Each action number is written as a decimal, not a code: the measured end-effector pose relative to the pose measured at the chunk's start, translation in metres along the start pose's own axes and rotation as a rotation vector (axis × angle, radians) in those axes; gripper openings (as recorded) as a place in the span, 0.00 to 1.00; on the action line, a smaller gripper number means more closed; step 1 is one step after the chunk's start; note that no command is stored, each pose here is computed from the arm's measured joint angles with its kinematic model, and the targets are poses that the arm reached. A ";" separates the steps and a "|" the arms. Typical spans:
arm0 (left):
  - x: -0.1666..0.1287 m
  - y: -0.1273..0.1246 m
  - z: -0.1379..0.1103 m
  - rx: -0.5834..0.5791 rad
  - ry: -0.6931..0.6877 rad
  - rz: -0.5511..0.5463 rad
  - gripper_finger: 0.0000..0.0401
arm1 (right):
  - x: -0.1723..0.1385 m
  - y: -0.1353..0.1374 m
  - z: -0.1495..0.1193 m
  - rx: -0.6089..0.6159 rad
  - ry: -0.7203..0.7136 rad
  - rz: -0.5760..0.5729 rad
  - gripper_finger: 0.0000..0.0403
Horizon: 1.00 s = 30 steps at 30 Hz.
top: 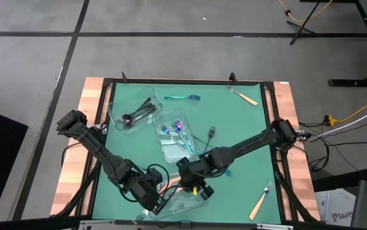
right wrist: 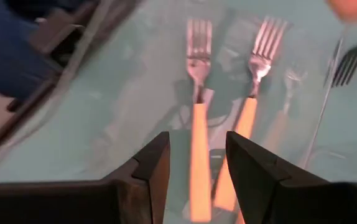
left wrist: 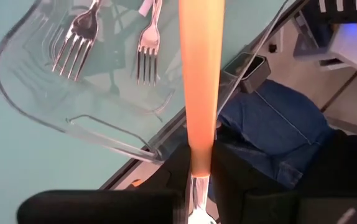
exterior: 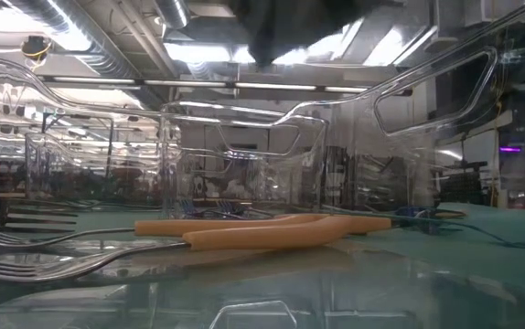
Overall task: Sort silverware by color (type)
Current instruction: Put the yellow fork into the bottom transparent bin
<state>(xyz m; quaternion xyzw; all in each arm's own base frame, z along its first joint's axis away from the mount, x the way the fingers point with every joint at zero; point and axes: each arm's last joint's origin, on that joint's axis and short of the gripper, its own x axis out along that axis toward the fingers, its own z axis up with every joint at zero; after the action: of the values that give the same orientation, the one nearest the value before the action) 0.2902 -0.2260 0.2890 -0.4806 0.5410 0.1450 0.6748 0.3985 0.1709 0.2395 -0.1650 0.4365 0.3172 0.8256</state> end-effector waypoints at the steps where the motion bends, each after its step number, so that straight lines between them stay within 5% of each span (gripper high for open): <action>1: 0.000 -0.001 0.000 0.004 -0.003 -0.006 0.09 | -0.007 0.002 0.001 -0.010 -0.003 0.011 0.36; 11: -0.001 -0.010 0.014 0.071 -0.069 -0.102 0.09 | -0.061 0.010 0.011 -0.036 -0.102 -0.012 0.36; 20: -0.002 -0.011 0.043 0.148 -0.143 -0.105 0.09 | -0.116 0.025 -0.002 -0.048 -0.043 0.006 0.36; 30: 0.035 -0.017 0.070 0.284 -0.150 -0.100 0.09 | -0.180 0.043 -0.022 -0.045 -0.031 0.010 0.36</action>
<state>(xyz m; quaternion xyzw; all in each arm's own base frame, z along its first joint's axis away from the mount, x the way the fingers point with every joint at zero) 0.3566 -0.1892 0.2633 -0.3945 0.4796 0.0689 0.7808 0.2813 0.1230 0.3758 -0.1765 0.4174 0.3333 0.8268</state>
